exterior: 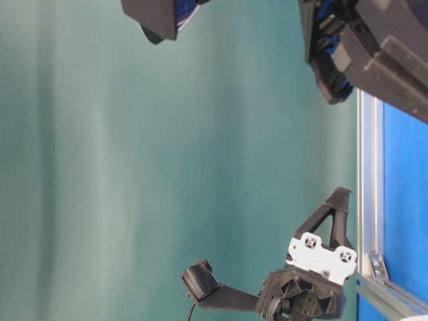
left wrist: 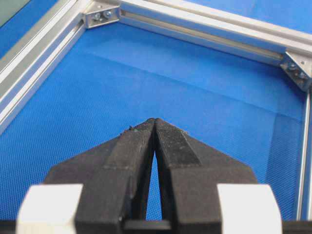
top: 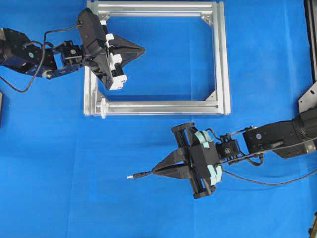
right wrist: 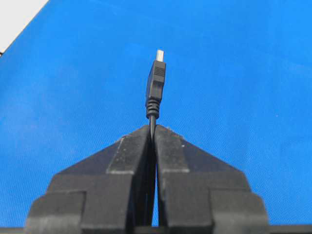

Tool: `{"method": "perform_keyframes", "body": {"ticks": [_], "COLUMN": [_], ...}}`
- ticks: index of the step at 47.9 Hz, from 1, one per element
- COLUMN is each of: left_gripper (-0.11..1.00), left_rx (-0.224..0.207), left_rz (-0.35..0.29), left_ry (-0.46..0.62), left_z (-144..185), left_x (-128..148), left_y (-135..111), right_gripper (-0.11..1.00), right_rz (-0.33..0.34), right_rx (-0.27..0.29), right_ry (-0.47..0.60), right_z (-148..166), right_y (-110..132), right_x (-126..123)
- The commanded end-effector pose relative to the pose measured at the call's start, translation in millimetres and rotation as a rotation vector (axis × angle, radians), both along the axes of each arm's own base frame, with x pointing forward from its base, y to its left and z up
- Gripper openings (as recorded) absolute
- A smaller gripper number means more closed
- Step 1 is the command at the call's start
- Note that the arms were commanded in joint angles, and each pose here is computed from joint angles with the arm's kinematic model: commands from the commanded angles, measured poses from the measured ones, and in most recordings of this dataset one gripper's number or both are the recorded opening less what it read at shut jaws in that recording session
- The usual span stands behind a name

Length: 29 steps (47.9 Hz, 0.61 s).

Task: Insert the wire through the string loop located on the left side.
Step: 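Lift the cable with the right gripper, plug end pointing left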

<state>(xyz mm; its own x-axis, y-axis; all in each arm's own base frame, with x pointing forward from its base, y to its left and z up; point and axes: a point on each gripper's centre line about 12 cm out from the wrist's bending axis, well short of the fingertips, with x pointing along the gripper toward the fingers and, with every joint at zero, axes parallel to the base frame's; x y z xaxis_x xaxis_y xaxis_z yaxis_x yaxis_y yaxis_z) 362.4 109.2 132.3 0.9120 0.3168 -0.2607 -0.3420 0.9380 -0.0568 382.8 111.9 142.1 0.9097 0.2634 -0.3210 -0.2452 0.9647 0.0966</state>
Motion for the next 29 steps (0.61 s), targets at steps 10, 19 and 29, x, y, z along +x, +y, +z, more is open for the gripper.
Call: {"method": "perform_keyframes", "body": {"ticks": [10,19,29], "left_gripper": [0.00,0.00,0.00], "left_rx": [0.013,0.013,0.013], "left_rz": [0.000,0.000,0.000], "left_ry": [-0.044,-0.043,-0.044], "left_z": [15.4,14.9,15.4], "left_x": [2.1,1.7,2.1], "left_y": [1.0,0.9,1.0], "right_gripper": [-0.01,-0.01,-0.01], "right_rz": [0.001,0.000,-0.018], "right_rx": [0.013,0.013,0.010], "right_ry": [-0.041,-0.041,-0.037], "right_z": [15.1,15.1,14.0], "right_y": [0.5,0.4,-6.9], "right_x": [1.4,1.5,2.6]}}
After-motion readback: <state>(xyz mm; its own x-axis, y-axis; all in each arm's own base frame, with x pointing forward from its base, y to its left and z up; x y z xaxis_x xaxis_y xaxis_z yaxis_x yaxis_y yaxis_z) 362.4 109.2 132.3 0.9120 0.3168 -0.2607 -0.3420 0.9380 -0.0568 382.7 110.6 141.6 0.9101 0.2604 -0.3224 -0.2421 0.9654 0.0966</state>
